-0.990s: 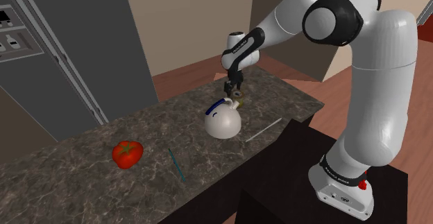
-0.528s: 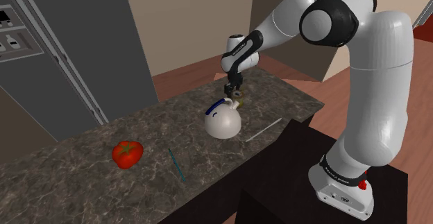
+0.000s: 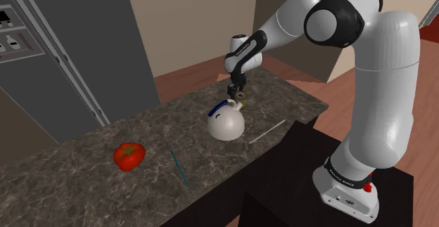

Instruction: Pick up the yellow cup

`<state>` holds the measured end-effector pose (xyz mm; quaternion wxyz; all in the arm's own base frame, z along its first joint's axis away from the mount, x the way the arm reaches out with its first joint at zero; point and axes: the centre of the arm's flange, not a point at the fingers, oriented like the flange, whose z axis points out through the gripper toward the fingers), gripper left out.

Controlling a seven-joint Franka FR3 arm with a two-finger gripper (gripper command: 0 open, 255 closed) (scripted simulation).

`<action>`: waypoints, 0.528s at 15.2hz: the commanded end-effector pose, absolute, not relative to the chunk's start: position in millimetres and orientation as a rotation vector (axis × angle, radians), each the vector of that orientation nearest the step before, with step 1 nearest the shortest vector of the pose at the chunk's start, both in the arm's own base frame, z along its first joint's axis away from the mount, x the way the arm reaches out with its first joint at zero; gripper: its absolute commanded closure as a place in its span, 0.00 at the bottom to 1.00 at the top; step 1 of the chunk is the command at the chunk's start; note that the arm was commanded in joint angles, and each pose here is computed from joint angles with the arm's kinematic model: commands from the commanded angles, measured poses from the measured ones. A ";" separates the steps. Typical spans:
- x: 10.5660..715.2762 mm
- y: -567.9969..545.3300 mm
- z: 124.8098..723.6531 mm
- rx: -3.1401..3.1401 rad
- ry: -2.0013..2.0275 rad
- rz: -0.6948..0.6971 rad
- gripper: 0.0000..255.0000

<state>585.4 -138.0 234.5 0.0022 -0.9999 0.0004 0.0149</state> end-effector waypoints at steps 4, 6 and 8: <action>585.6 -138.1 258.4 -3.137 0.002 0.047 1.00; 585.6 -138.1 269.0 -3.137 0.002 0.047 1.00; 585.6 -138.1 279.5 -3.137 0.002 0.047 1.00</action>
